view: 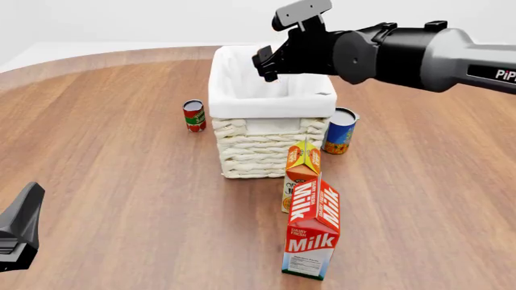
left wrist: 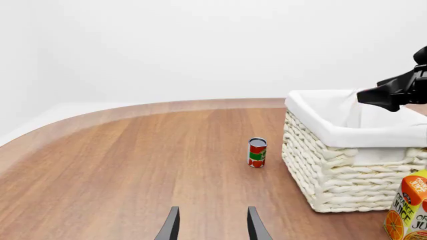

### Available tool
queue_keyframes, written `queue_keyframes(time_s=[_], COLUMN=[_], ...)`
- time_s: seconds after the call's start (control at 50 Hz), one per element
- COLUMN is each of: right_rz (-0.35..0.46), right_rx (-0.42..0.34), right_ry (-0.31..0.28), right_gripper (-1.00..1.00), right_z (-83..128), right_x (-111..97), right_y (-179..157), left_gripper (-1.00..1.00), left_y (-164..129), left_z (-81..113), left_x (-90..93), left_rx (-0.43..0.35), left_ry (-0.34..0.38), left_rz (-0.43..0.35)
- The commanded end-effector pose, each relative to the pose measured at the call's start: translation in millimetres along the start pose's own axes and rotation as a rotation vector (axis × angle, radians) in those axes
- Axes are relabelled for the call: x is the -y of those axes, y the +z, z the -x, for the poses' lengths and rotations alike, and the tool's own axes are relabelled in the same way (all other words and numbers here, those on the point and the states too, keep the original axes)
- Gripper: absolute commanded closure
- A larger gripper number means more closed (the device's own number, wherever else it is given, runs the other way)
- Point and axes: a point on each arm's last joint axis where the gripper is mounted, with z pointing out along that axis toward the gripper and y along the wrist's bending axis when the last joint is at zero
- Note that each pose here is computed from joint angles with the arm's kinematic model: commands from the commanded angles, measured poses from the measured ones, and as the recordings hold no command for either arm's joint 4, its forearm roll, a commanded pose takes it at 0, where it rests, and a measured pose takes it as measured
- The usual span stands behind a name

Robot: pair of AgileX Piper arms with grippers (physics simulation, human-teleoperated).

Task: Pick up the butter and put it in the basket.

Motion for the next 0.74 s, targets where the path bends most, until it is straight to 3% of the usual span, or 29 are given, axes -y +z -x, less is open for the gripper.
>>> queue_keyframes(time_s=[0.02, 0.2, 0.48, 0.54, 0.58, 0.62, 0.66, 0.72, 0.74], right_rz=[-0.002, 0.014, -0.006, -0.009, -0.008, -0.030, -0.039, -0.068, -0.068], right_rx=[0.022, 0.065, 0.124, 0.155, 0.228, 0.253, 0.271, 0.368, 0.353], right_ry=[-0.001, -0.023, 0.015, 0.016, -0.006, -0.037, -0.015, -0.024, -0.005], right_gripper=[-1.00, -1.00, -1.00, -1.00, -1.00, -1.00, -1.00, -1.00, -1.00], right_z=[7.6, 10.2, -6.5, -7.8, -8.2, -14.9, -18.3, -26.2, -28.4], right_x=[0.7, -8.6, -4.8, -5.2, -9.2, -5.2, -2.5, 0.3, 1.9], right_y=[-9.5, -35.3, -52.2, -64.1, -83.1, -88.9, -93.5, -118.0, -116.6], left_gripper=[-1.00, -1.00, -1.00, -1.00, -1.00, -1.00, -1.00, -1.00, -1.00], left_y=[0.0, 0.0, 0.0, 0.0, 0.0, 0.0, 0.0, 0.0, 0.0], left_z=[0.0, 0.0, 0.0, 0.0, 0.0, 0.0, 0.0, 0.0, 0.0], left_x=[0.0, 0.0, 0.0, 0.0, 0.0, 0.0, 0.0, 0.0, 0.0], left_rx=[0.000, 0.000, 0.000, 0.000, 0.000, 0.000, 0.000, 0.000, 0.000], left_ry=[0.000, 0.000, 0.000, 0.000, 0.000, 0.000, 0.000, 0.000, 0.000], left_rz=[0.000, 0.000, 0.000, 0.000, 0.000, 0.000, 0.000, 0.000, 0.000])
